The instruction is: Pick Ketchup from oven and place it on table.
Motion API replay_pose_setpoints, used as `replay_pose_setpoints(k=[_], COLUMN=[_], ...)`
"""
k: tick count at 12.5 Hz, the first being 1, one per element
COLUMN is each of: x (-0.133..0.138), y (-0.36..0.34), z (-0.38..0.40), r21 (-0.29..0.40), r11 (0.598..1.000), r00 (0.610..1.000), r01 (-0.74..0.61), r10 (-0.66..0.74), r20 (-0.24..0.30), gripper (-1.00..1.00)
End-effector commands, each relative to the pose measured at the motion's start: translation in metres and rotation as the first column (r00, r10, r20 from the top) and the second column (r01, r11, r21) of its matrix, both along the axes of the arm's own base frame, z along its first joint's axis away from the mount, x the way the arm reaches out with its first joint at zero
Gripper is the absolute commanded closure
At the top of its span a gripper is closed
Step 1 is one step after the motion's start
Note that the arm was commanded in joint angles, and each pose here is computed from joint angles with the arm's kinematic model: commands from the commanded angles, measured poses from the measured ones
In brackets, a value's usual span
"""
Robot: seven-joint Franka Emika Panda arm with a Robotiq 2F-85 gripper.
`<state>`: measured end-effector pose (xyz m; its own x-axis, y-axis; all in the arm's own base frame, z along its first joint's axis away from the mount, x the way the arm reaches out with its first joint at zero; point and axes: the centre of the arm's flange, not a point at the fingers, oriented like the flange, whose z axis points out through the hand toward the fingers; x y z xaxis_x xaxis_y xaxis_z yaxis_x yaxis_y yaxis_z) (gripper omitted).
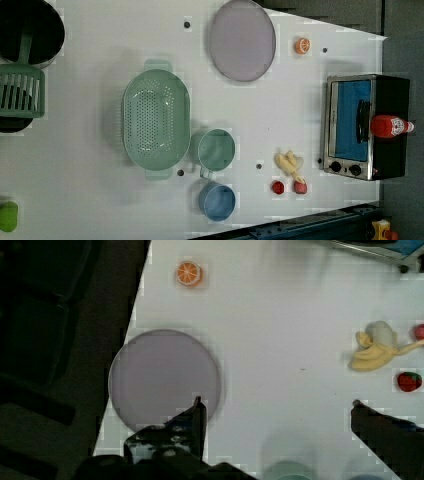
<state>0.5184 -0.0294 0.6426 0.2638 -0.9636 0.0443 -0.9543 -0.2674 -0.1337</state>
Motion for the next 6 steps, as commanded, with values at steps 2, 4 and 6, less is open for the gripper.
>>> replay_pose_setpoints(k=[2, 4, 6], x=[0.0114, 0.0124, 0.0134], y=[-0.001, -0.001, -0.0011], z=[-0.0471, -0.0495, -0.0519], r21=[0.013, 0.013, 0.014], r11=[1.0, 1.0, 1.0], r00=[0.991, 0.991, 0.99], r01=[0.021, 0.02, 0.021], r10=[-0.019, -0.018, -0.018], r20=[-0.131, -0.135, -0.14], gripper=[-1.0, -1.0, -1.0])
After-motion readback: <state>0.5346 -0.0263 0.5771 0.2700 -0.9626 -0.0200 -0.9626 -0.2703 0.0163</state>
